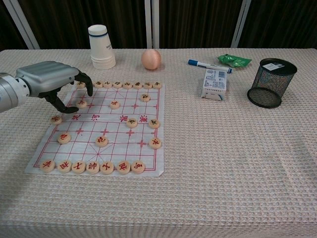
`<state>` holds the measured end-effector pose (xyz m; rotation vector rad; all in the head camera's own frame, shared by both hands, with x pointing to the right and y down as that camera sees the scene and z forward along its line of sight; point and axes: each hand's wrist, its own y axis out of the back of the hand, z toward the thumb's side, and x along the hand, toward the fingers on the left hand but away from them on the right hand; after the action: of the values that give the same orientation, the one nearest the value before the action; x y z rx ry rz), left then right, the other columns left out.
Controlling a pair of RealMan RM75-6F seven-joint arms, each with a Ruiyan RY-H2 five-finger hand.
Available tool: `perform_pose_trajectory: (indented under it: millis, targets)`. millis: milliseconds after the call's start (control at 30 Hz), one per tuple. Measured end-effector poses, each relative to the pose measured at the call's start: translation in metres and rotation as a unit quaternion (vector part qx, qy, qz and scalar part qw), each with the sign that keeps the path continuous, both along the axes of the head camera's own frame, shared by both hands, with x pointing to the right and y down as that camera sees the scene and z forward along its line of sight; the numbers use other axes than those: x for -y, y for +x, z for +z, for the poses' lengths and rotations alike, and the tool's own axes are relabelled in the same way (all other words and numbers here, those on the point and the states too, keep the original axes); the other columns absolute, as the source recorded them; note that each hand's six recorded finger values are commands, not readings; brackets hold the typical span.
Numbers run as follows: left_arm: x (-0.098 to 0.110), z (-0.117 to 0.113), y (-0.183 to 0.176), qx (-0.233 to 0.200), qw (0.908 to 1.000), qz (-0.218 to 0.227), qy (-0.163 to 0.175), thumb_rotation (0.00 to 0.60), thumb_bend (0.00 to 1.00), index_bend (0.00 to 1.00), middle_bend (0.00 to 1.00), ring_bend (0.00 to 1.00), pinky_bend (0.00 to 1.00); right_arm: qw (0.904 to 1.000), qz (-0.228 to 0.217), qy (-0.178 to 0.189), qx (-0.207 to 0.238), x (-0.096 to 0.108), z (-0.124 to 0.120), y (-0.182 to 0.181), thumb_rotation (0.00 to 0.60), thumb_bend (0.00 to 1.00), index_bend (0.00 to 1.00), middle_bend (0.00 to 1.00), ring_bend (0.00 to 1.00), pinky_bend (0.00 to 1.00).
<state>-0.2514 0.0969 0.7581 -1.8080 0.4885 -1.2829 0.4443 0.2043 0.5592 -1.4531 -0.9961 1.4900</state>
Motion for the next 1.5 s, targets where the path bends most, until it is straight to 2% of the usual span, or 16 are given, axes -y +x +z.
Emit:
perform_pose_trajectory:
  millis: [533,900,1300,1500]
  targets:
    - [0.0,0.006,-0.003,0.01,0.9999,-0.003,-0.01,0.6,0.3,0.4,0.28,0.2,0.29,1.0,0.004,0.003,-0.001,-0.002,-0.003,0.002,0.6,0.21,0.0,0.0,0.0,0.0]
    - [0.001,0.011,-0.006,0.021,0.9997,-0.002,-0.008,0.6,0.31,0.46,0.28,0.2,0.29,1.0,0.005,0.001,-0.001,-0.003,-0.001,0.003,0.6,0.21,0.0,0.0,0.0,0.0]
    - [0.001,0.01,-0.002,0.006,0.9999,-0.01,-0.01,0.6,0.35,0.5,0.29,0.2,0.29,1.0,0.005,0.0,0.0,-0.003,0.0,0.004,0.6,0.21,0.0,0.0,0.0,0.0]
    - [0.01,0.004,-0.004,-0.005,0.9997,-0.025,-0.006,0.6,0.35,0.51,0.29,0.2,0.3,1.0,0.004,-0.001,0.0,-0.003,0.0,0.004,0.6,0.21,0.0,0.0,0.0,0.0]
